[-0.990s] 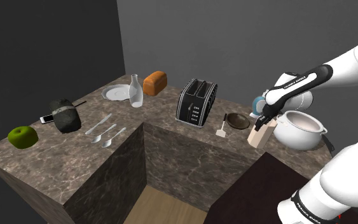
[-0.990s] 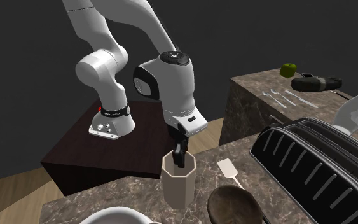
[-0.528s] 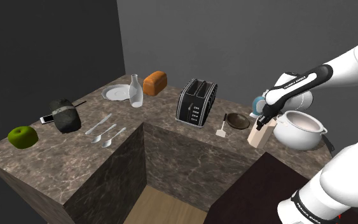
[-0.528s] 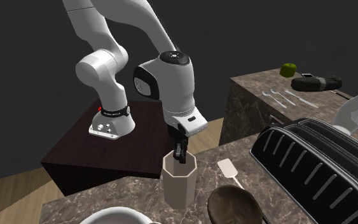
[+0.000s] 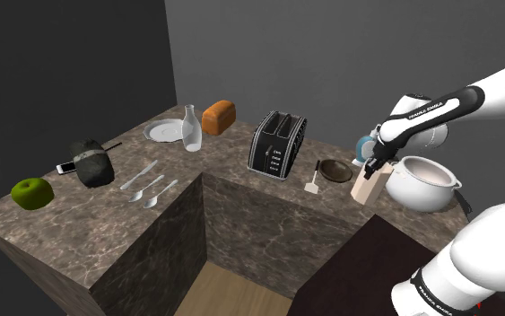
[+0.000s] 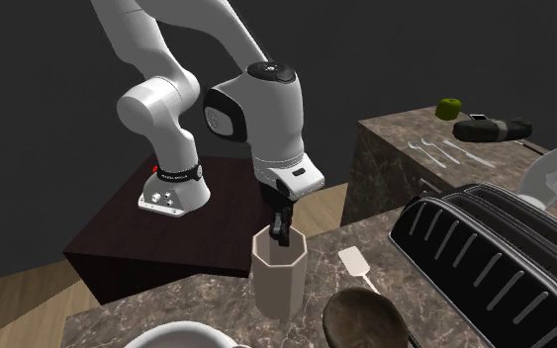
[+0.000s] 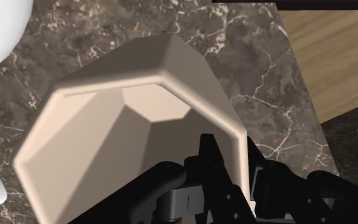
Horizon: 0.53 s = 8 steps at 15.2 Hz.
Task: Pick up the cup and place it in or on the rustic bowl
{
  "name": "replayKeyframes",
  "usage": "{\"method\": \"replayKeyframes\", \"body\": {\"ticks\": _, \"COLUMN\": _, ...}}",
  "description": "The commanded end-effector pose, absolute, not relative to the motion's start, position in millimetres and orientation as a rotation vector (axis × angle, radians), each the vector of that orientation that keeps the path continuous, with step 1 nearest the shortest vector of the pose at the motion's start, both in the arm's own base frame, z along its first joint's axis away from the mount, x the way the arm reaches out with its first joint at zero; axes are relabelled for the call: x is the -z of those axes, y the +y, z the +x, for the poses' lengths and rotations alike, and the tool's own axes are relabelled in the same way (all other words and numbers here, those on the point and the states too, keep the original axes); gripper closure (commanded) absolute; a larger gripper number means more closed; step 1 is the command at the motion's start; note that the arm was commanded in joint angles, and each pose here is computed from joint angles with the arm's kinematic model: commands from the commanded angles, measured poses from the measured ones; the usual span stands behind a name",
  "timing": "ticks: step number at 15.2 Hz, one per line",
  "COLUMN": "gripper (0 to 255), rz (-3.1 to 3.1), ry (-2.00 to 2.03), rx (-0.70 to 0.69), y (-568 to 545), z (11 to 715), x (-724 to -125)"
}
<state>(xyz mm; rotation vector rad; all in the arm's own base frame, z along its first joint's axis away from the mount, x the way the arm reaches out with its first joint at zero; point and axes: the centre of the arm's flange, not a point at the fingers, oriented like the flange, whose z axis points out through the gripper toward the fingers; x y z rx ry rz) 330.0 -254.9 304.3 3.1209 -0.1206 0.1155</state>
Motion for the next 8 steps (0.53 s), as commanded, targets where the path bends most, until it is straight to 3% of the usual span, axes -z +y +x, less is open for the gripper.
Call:
{"method": "replayKeyframes", "body": {"ticks": 1, "gripper": 255, "rz": 3.12, "ry": -0.121, "rx": -0.115, "y": -254.6, "z": 330.1, "x": -315.3}}
{"method": "replayKeyframes", "body": {"ticks": 8, "gripper": 255, "rz": 3.12, "ry": -0.121, "rx": -0.115, "y": -254.6, "z": 330.1, "x": -352.3}}
